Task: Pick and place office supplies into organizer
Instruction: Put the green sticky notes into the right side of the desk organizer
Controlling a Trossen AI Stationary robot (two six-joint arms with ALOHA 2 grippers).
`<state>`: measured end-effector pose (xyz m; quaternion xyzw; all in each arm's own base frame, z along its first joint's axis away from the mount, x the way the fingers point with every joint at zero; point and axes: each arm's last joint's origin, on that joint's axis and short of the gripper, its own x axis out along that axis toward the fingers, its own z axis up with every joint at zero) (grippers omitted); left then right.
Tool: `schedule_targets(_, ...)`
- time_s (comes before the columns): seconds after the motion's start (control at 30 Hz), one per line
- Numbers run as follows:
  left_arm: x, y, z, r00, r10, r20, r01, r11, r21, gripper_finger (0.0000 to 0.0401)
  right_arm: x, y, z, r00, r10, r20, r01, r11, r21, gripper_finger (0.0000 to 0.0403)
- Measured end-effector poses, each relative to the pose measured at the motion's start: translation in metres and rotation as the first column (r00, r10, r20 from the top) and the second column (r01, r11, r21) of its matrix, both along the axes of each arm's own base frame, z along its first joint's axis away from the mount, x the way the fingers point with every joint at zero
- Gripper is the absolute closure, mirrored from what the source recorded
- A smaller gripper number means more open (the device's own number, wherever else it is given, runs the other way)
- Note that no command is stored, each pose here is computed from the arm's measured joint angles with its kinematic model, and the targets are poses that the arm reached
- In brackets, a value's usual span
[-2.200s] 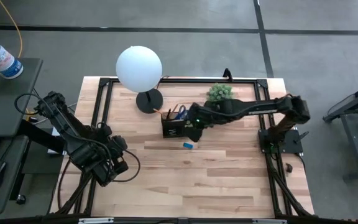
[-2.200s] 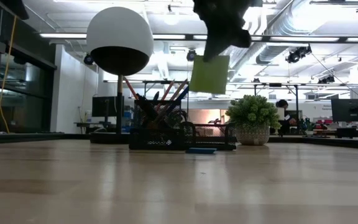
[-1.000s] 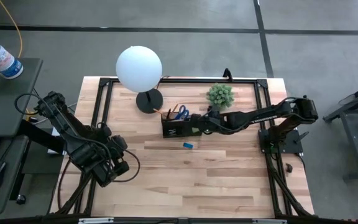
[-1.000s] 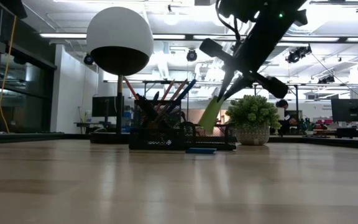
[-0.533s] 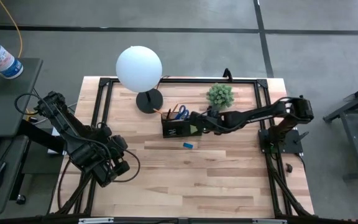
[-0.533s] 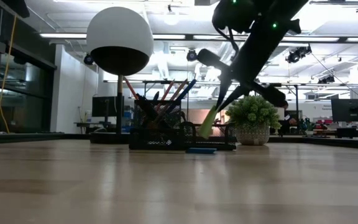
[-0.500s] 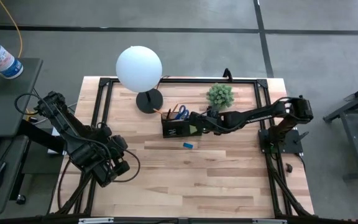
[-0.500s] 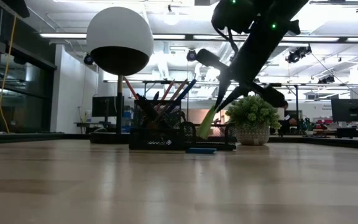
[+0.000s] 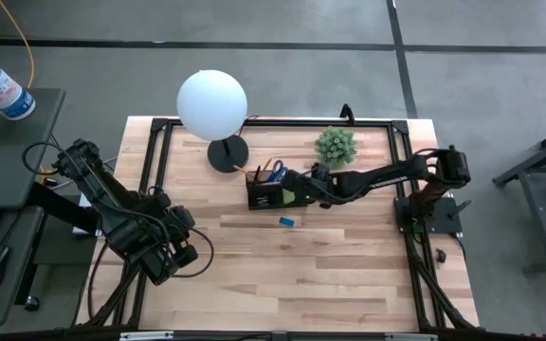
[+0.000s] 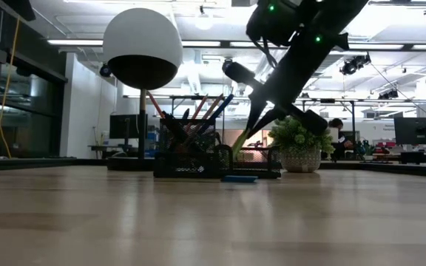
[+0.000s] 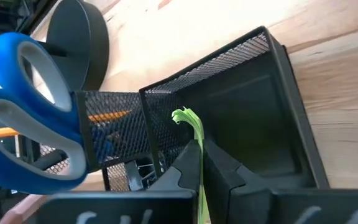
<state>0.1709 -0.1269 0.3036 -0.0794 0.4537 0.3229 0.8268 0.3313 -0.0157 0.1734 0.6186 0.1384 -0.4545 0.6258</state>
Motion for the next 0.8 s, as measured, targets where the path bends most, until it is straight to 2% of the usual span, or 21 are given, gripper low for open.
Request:
schedule_targets(0.27, 0.0, 0.0, 0.0001, 1.0, 0.0, 0.0, 0.0, 1.0, 0.0, 0.0398, 0.0007, -0.0007, -0.0024, 0.999, -0.035, 0.006, 0.035, 0.999, -0.004, 0.0402)
schedule_targets(0.67, 0.0, -0.0001, 0.0001, 1.0, 0.0, 0.0, 0.0, 1.0, 0.0, 0.0398, 0.0007, -0.0005, -0.0025, 1.0, -0.006, -0.009, 0.006, 1.0, -0.018, 0.0401)
schedule_targets(0.8, 0.0, -0.0001, 0.0, 1.0, 0.0, 0.0, 0.0, 1.0, 0.0, 0.0398, 0.0007, -0.0006, -0.0025, 1.0, 0.005, -0.016, -0.006, 1.0, -0.027, 0.0377)
